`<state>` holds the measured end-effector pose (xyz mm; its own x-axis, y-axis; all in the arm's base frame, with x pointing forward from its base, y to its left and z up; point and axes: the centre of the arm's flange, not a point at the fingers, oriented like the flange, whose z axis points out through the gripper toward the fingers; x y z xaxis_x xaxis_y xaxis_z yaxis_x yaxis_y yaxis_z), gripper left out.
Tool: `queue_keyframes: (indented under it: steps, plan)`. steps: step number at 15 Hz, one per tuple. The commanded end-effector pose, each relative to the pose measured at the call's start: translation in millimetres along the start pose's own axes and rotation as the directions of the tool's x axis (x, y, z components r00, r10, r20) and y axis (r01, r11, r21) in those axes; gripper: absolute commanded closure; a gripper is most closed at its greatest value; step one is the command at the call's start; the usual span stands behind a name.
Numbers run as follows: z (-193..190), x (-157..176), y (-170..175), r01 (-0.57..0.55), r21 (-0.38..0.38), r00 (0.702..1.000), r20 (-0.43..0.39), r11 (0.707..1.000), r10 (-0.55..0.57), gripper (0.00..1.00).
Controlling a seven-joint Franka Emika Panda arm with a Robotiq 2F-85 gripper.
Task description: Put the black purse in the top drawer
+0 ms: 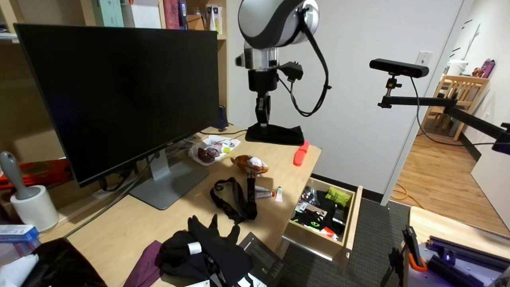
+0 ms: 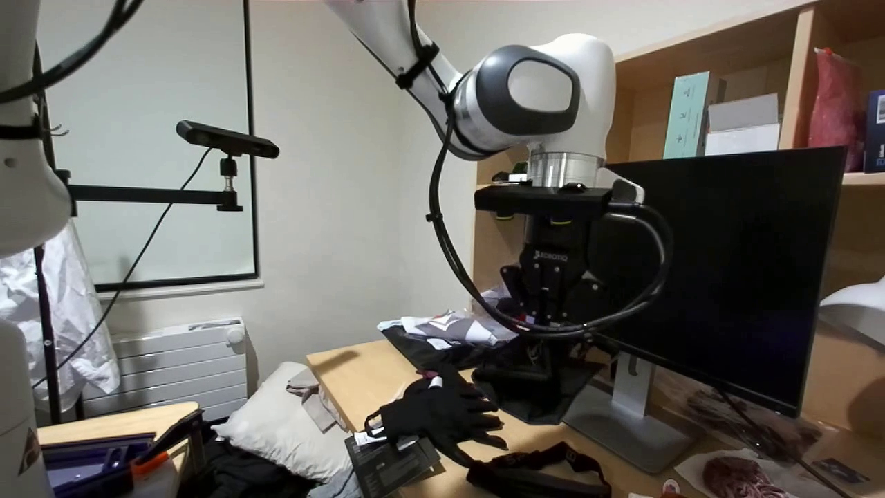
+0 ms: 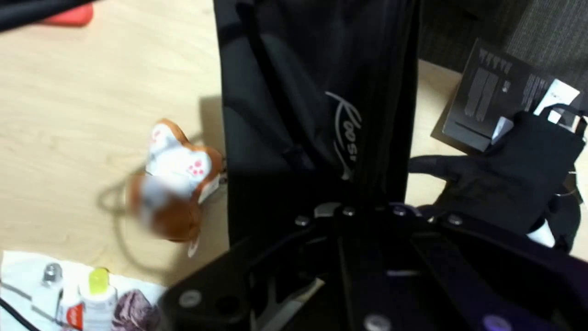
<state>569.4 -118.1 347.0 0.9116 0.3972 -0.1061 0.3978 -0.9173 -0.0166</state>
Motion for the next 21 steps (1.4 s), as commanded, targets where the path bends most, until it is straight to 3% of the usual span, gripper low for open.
queue_keyframes:
  steps: [1,7,8,17,21]
  plan:
    - [13.3,-31.9,28.4,-0.105,-0.011,0.99,0.098,0.994,0.105,0.93]
    - [69.0,-74.3,75.4,-0.268,-0.011,0.95,0.164,0.963,0.266,0.93]
    - [52.5,-68.9,68.1,-0.226,0.012,0.964,0.146,0.974,0.222,0.93]
    - [58.0,-67.1,68.6,-0.226,0.014,0.963,0.154,0.974,0.221,0.92]
    - [74.6,-95.7,86.3,-0.164,-0.031,0.983,0.076,0.986,0.166,0.92]
